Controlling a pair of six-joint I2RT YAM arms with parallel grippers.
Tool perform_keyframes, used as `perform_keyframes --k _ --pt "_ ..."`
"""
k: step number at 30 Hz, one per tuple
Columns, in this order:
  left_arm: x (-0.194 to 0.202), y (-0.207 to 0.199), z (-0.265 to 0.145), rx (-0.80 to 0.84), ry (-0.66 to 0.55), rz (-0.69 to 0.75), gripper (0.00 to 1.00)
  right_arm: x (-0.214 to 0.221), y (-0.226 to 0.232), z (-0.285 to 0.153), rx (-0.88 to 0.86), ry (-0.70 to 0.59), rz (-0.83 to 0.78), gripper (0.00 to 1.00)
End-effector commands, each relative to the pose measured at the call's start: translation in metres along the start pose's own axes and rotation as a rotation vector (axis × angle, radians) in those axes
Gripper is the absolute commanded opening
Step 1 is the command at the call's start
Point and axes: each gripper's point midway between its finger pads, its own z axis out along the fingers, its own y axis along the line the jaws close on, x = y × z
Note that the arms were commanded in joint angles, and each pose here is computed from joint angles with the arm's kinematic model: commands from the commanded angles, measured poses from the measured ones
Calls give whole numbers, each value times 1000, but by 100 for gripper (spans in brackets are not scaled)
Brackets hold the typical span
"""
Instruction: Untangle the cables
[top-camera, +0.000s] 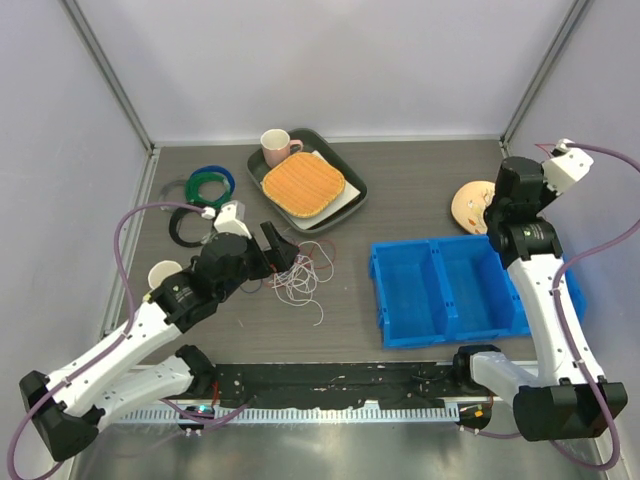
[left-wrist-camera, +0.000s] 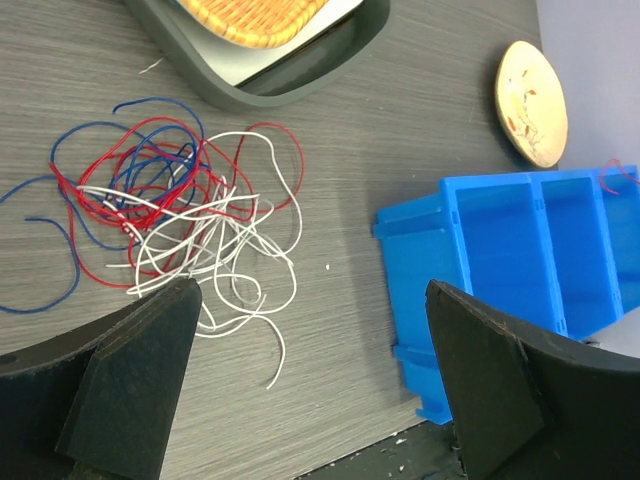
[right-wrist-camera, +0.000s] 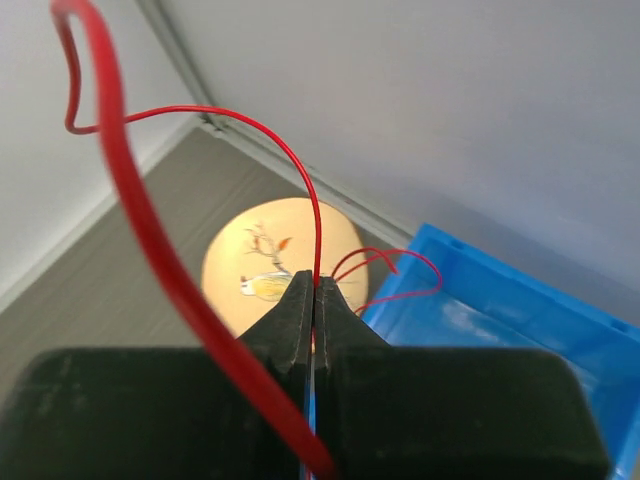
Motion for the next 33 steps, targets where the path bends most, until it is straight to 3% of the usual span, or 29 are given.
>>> perform_keyframes --k 1,10,14,17,19,22,25,26,33 --pt "6 15 8 -61 -7 25 100 8 -35 7 145 0 39 1" --pt "9 28 14 -133 3 46 100 12 -97 2 357 -25 62 1" --pt "8 33 15 -162 -6 51 100 14 -108 -7 373 -34 78 1" --pt "8 35 14 -172 -6 53 100 27 -107 -4 361 -3 70 10" --pt "8 37 13 -184 -7 40 100 42 -101 3 343 45 48 10" --pt "5 42 10 -213 -18 42 100 51 -104 8 386 76 19 20" --pt "4 45 10 -224 -27 43 100 48 -112 3 426 66 30 43" --pt "3 45 10 -226 -29 43 100 47 -113 1 425 62 38 57" --pt "7 47 13 -245 -9 53 100 39 -109 -7 349 46 76 87"
